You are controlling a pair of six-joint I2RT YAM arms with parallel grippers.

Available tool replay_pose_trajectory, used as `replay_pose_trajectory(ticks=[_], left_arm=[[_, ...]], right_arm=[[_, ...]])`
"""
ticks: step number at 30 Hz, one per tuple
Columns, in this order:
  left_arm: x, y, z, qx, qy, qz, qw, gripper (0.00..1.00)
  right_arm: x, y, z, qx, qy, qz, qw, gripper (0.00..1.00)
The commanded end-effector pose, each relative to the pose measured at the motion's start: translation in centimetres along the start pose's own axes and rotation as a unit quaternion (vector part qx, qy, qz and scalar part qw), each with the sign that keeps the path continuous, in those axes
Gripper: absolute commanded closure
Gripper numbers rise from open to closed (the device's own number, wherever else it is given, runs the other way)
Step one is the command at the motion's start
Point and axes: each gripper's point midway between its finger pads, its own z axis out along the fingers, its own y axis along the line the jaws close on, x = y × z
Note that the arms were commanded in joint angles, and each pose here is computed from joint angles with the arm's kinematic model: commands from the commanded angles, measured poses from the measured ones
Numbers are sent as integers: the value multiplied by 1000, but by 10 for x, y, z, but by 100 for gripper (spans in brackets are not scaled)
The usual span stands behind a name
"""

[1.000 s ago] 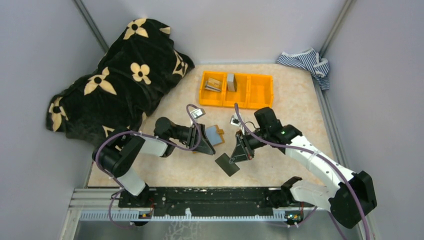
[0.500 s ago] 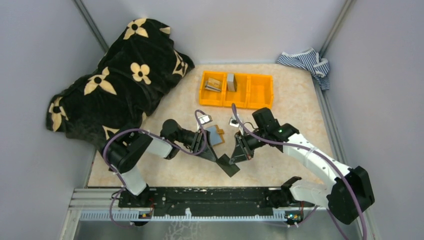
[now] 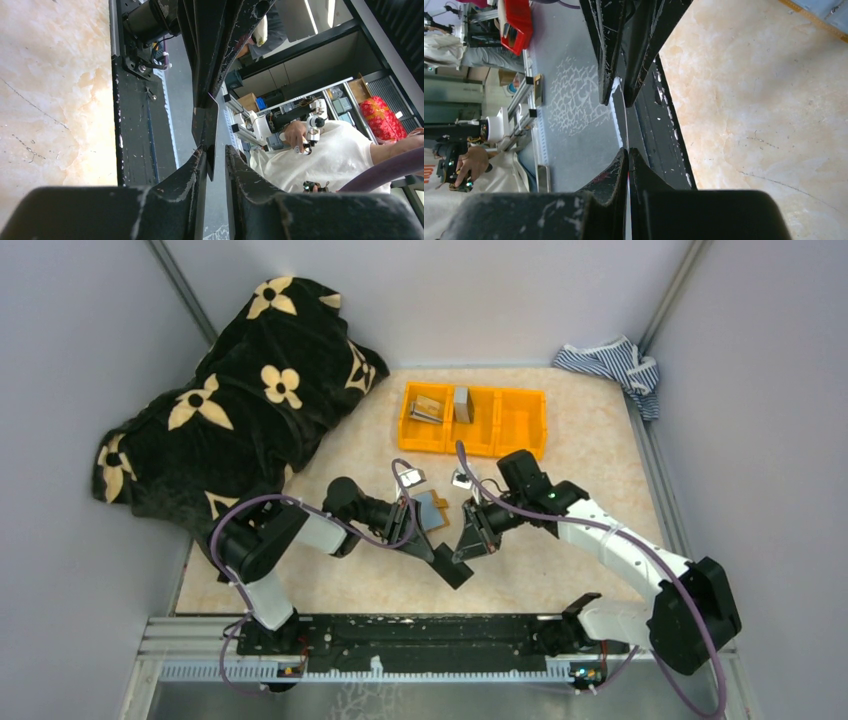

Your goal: Take the credit cards out of the card holder

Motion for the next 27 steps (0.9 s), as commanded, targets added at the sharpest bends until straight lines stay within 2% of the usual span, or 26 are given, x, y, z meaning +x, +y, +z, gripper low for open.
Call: replay_pose_trajectory(ticks=[1,6,10,14,16,17,20,22,24,27], left_arm=[[-6,-22,2,39,1,152,988,77],[-6,-17,2,38,3,145,989,81],[-6,-16,2,37,4,144,989,100],[-6,-16,2,37,2,147,989,100],[-7,-15,2,36,0,146,989,100],[-8,-14,2,35,-3,145,989,100],[-13,-12,-1,30,-13,142,989,100],[-19,-10,-3,25,-24,133,990,100],[-28,-6,-7,19,-36,122,992,100],[-45,7,-10,4,-60,104,993,100]], right_arm=[[-28,10,-1,-11,-27,-46,999,100],[-30,11,0,-14,-31,-46,998,100],[-30,11,0,-15,-33,-45,998,100],[-32,11,-1,-10,-39,-51,998,100],[-43,7,-5,20,-61,-67,996,100],[-50,5,-8,39,-77,-76,993,96],[-74,4,-26,99,-139,-103,980,72],[-89,-2,-45,154,-181,-110,965,59],[-106,-12,-76,230,-244,-105,936,55],[-110,-51,-139,366,-359,-30,858,55]])
